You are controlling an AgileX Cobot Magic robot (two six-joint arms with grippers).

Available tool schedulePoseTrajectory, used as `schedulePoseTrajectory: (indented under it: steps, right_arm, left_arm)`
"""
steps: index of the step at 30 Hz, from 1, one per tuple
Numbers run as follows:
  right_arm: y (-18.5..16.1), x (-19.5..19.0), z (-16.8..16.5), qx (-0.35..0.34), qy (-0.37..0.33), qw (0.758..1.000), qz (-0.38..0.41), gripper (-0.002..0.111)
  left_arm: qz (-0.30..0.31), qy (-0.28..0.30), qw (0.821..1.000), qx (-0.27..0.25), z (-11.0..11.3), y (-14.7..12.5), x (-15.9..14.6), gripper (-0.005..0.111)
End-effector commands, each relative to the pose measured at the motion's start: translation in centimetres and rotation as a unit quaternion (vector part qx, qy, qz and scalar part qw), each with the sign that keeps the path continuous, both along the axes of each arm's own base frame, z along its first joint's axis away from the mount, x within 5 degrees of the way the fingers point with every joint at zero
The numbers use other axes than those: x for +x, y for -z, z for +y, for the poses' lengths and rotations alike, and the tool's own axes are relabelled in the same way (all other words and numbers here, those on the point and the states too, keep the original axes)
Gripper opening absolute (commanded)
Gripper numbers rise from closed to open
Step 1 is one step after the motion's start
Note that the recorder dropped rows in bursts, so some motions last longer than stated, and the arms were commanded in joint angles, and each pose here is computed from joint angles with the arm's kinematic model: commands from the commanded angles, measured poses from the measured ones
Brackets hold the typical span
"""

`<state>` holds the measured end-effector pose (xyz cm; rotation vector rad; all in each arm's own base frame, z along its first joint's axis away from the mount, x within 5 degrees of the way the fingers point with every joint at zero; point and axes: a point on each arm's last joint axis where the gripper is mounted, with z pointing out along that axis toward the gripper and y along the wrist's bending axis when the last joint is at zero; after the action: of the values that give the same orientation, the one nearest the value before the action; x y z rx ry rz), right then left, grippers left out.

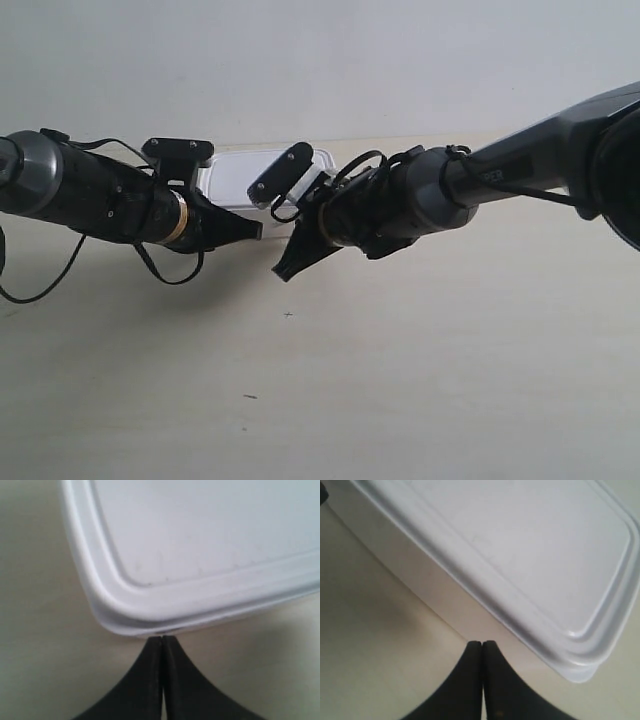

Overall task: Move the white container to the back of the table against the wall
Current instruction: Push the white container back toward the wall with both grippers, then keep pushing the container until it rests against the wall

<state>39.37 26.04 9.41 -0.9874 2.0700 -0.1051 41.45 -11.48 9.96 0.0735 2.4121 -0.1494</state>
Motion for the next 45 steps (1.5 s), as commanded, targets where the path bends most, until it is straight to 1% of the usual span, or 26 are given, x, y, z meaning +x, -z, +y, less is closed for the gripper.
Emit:
schedulePoseTrajectory:
  steps: [1,3,6,10,14,17,20,22,24,26,34,39,45]
  right_arm:
    - [-0.1,0.6,-0.8,-0.015,-0.017,1.0,-0.004,0.0]
    - [0.1,0.8,-1.2,-0.014,-0.044,0.999,0.007,0.0]
    - [0.2,1.2,-1.9,0.014,-0.071,0.997,0.035,0.0]
    - [0.3,2.0,-3.5,0.031,-0.062,0.996,0.047,0.0]
    - [0.1,2.6,-4.6,0.067,-0.082,0.992,0.07,0.0]
    - [-0.3,3.0,-5.2,0.109,-0.085,0.987,0.081,0.0]
    - [-0.8,3.6,-6.0,0.167,-0.086,0.979,0.083,0.0]
    - [-1.1,4.0,-6.4,0.213,-0.085,0.97,0.084,0.0]
    - [-1.0,4.2,-6.7,0.236,-0.078,0.965,0.085,0.0]
    - [-0.6,4.2,-6.7,0.233,-0.079,0.965,0.087,0.0]
    - [1.1,4.5,-5.9,0.255,-0.109,0.956,0.098,0.0]
    - [1.4,5.0,-5.7,0.259,-0.108,0.955,0.095,0.0]
    - [1.1,5.6,-5.7,0.233,-0.116,0.962,0.081,0.0]
  left_arm:
    - [-0.006,-0.001,1.0,0.003,0.2,-0.3,0.2,0.0]
    - [-0.008,-0.003,1.0,0.007,0.3,-0.4,0.3,0.0]
    - [-0.013,-0.003,1.0,0.006,0.2,-0.6,0.5,0.0]
    - [-0.02,-0.001,1.0,0.005,0.1,-1.0,0.8,0.0]
    - [-0.026,0.005,1.0,0.01,0.0,-1.2,1.1,0.0]
    - [-0.029,0.005,1.0,0.009,0.0,-1.4,1.2,0.0]
    - [-0.031,0.005,0.999,0.009,0.0,-1.5,1.3,0.0]
    - [-0.028,0.008,0.999,0.014,0.0,-1.1,1.3,0.0]
    - [-0.027,0.008,1.0,0.014,0.0,-0.9,1.5,0.0]
    - [-0.023,0.008,1.0,0.015,0.0,-0.4,1.6,0.0]
    - [-0.036,0.008,0.999,0.011,-0.2,-1.0,2.2,0.0]
    - [-0.032,0.008,0.999,0.012,-0.3,-0.2,2.6,0.0]
    - [-0.042,0.008,0.999,0.01,-0.6,-0.4,3.5,0.0]
